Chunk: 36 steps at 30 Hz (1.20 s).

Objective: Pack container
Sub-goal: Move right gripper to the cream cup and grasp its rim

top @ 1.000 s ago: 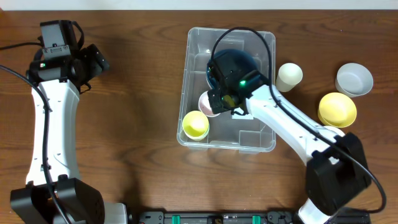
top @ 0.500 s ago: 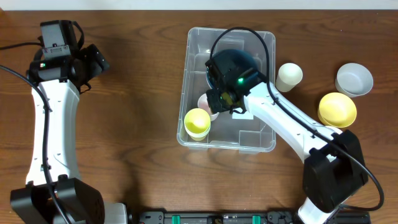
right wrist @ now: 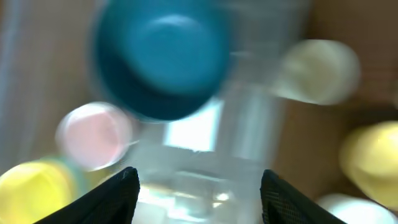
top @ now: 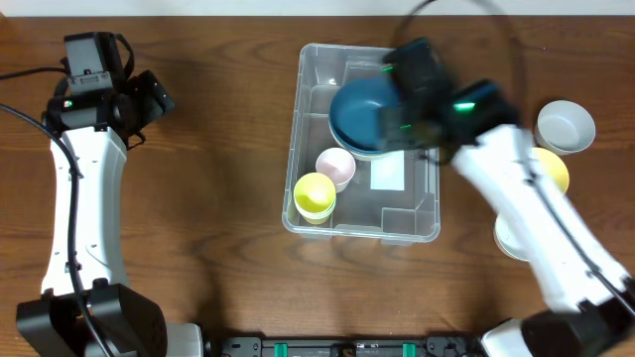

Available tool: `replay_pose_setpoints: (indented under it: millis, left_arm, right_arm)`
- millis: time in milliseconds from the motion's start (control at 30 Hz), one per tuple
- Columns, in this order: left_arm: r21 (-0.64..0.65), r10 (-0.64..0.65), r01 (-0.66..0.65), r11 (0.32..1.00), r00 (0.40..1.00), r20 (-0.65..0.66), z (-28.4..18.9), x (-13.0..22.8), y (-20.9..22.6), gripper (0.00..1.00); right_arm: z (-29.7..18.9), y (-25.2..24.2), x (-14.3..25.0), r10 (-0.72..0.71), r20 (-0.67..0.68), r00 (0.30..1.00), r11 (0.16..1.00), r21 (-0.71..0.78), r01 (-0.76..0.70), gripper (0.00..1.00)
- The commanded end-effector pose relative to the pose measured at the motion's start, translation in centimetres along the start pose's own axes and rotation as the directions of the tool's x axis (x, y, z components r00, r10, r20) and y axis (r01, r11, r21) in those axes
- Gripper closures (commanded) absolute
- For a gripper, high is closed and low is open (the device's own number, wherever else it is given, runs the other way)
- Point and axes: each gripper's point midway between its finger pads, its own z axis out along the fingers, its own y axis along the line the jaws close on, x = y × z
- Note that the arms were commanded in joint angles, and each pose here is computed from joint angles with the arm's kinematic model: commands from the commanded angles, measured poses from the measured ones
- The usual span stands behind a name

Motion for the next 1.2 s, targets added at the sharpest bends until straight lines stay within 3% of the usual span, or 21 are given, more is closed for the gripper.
replay_pose_setpoints:
  millis: [0, 167, 467, 867, 1167]
  left_arm:
    - [-0.007, -0.003, 0.003, 1.000, 1.000, 0.018, -0.5, -0.5, 0.3, 0.02]
    - [-0.008, -0.003, 0.003, 1.000, 1.000, 0.018, -0.5, -0.5, 0.3, 0.02]
    - [-0.008, -0.003, 0.003, 1.000, 1.000, 0.018, -0.5, -0.5, 0.3, 0.02]
    - [-0.008, -0.003, 0.003, 1.000, 1.000, 0.018, -0.5, -0.5, 0.3, 0.02]
    - [-0.008, -0.003, 0.003, 1.000, 1.000, 0.018, -0.5, -0.5, 0.3, 0.02]
  right_arm:
    - [-1.2, -6.1, -1.5, 0.142, 0.050, 0.989, 0.985, 0.094, -0.146, 0.33]
    - [-0.3, -12.8, -2.0, 0.312, 0.042, 0.949, 0.944, 0.099, -0.314, 0.31]
    - [4.0, -18.4, -1.6, 0.388, -0.018, 0.921, 0.920, 0.055, -0.387, 0.35]
    - [12.9, -15.9, -1.3, 0.298, -0.078, 0.951, 0.941, -0.146, -0.306, 0.37]
    - [16.6, -15.1, 0.5, 0.274, -0.096, 0.957, 0.943, -0.166, -0.287, 0.38]
